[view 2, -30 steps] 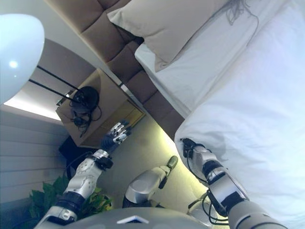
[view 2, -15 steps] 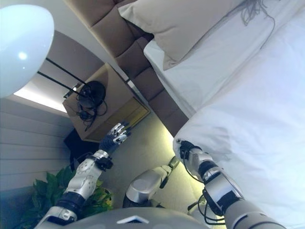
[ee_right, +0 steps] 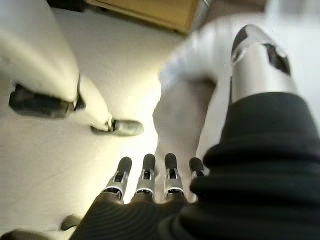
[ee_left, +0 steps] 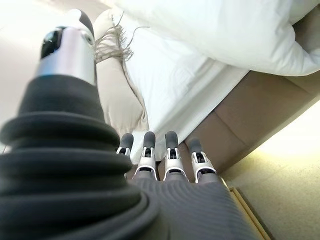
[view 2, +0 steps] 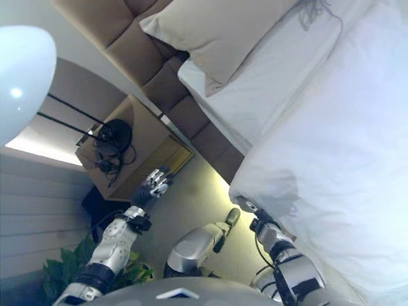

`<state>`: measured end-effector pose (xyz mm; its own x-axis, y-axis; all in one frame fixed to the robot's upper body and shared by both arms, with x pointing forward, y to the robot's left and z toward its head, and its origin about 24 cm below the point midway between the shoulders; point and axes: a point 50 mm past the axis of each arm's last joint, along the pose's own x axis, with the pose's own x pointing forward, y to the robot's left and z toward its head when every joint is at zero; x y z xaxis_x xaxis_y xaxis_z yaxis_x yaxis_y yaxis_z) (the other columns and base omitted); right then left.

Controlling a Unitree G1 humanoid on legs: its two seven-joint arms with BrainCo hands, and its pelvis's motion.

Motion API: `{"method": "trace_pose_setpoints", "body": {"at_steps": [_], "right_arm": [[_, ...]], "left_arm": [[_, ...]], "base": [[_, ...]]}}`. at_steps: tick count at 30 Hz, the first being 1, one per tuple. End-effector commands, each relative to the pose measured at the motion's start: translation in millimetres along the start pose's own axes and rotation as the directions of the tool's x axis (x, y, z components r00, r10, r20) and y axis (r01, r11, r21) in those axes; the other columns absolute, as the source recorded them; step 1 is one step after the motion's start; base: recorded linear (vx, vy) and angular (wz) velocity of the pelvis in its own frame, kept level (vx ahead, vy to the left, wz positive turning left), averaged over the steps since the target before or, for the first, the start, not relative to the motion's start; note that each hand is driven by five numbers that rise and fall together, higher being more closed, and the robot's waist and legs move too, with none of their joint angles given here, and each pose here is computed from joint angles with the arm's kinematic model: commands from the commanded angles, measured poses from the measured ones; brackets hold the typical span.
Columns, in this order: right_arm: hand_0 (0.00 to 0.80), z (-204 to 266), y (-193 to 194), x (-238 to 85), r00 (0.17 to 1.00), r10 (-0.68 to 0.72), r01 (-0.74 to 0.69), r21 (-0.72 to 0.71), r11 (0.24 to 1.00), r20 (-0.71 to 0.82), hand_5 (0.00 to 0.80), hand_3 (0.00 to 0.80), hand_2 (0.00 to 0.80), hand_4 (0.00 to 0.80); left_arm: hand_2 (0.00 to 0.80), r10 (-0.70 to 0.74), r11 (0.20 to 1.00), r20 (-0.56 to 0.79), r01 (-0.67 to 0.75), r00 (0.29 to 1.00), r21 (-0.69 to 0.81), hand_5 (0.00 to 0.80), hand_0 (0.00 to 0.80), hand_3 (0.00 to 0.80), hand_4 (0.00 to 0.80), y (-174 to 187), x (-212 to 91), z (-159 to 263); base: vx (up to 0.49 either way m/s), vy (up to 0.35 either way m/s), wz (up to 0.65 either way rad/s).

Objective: Make the bed neatly

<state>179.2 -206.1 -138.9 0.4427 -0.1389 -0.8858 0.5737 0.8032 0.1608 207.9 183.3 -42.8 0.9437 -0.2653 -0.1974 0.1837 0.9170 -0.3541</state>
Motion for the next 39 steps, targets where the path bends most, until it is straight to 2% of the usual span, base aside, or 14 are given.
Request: {"method": "trace_pose_setpoints", "body": {"at_steps": [1,8,15,21,31,35,39], "right_arm": [[0.0,16.0,-5.4,-0.5,0.998,0.047,-0.053,0.148,0.988,0.041,0.0,0.0,0.0,0.0],[0.0,13.2,-55.6,-5.5,0.997,-0.056,0.039,0.277,0.96,0.052,0.0,0.0,0.0,0.0],[0.0,21.8,-77.2,-12.3,0.986,-0.028,-0.035,0.364,0.931,0.166,0.0,0.0,0.0,0.0],[0.0,4.9,-89.8,-14.7,0.995,-0.025,-0.017,0.395,0.919,0.101,0.0,0.0,0.0,0.0],[0.0,-29.6,-132.0,-28.4,0.992,-0.125,0.117,0.429,0.896,-0.009,0.0,0.0,0.0,0.0],[0.0,-22.4,-141.4,-31.6,0.989,-0.144,0.114,0.486,0.867,0.025,0.0,0.0,0.0,0.0],[0.0,-7.5,-136.1,-29.9,0.992,-0.085,0.023,0.538,0.843,0.09,0.0,0.0,0.0,0.0]], "left_arm": [[0.0,-0.055,0.998,0.161,0.051,0.985,0.025,0.0,0.0,0.0,0.0,-10.9,14.3,28.7],[0.0,-0.009,1.0,0.165,0.01,0.986,-0.005,0.0,0.0,0.0,0.0,-6.3,6.2,25.4],[0.0,0.03,0.999,0.173,-0.034,0.984,0.021,0.0,0.0,0.0,0.0,7.6,-0.7,30.0],[0.0,-0.009,0.985,0.189,-0.024,0.982,0.171,0.0,0.0,0.0,0.0,11.8,5.2,49.5],[0.0,-0.061,0.934,0.3,-0.052,0.952,0.354,0.0,0.0,0.0,0.0,-11.1,44.5,93.2],[0.0,0.022,0.846,0.422,-0.242,0.906,0.476,0.0,0.0,0.0,0.0,-17.0,53.6,106.7],[0.0,0.001,0.646,0.593,-0.453,0.805,0.615,0.0,0.0,0.0,0.0,-29.8,62.9,126.0]], "base": [[-0.064,0.07,-0.04],[0.019,0.014,-0.08],[0.012,-0.052,-0.15],[0.026,-0.129,-0.24],[0.068,-0.048,-0.3],[0.026,-0.007,-0.33],[-0.155,-0.052,-0.33]]}}
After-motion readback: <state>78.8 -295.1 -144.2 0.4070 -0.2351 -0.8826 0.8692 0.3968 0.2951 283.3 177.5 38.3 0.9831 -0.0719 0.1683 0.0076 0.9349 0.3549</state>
